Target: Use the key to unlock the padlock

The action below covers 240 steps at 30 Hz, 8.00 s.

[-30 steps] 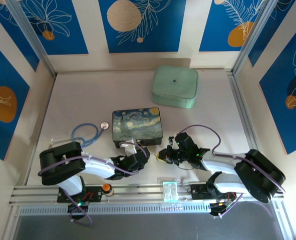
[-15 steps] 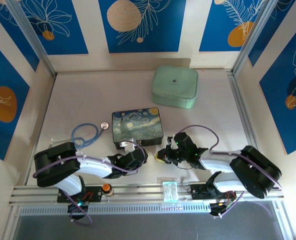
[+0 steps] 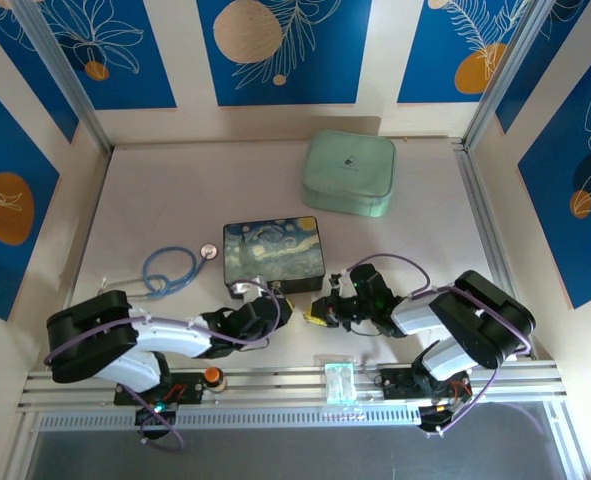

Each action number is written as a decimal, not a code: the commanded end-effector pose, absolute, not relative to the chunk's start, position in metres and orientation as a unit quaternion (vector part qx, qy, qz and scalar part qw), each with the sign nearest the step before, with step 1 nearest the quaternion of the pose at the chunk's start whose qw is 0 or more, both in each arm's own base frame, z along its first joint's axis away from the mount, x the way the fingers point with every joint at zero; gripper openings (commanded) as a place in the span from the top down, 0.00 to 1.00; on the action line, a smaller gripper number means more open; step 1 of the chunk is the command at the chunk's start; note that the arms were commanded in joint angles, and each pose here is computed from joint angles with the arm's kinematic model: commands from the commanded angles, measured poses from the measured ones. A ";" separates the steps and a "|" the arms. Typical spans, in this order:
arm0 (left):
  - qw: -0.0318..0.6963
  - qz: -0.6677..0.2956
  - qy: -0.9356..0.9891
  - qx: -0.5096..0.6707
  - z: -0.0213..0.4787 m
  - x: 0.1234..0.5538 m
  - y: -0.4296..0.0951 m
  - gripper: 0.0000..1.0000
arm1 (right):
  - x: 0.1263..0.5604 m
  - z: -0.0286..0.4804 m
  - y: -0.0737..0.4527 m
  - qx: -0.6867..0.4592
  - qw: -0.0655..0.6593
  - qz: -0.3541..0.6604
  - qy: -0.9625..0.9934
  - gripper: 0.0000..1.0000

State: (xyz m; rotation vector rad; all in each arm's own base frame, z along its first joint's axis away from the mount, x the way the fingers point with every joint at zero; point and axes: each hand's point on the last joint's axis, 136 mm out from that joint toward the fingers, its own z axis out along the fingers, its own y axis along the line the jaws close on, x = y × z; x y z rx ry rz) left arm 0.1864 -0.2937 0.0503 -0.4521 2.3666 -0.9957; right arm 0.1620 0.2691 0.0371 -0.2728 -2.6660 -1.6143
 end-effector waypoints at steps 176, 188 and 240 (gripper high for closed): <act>0.394 -0.296 0.866 0.079 0.217 0.207 -0.307 1.00 | 0.187 0.194 0.235 0.053 -0.236 -0.583 -0.776 0.20; 0.452 -0.442 0.743 0.220 0.303 0.180 -0.328 1.00 | 0.174 0.267 0.257 0.182 -0.323 -0.646 -0.667 0.35; 0.463 -0.487 0.740 -0.011 0.290 0.226 -0.266 0.01 | 0.172 0.267 0.282 0.169 -0.318 -0.666 -0.653 1.00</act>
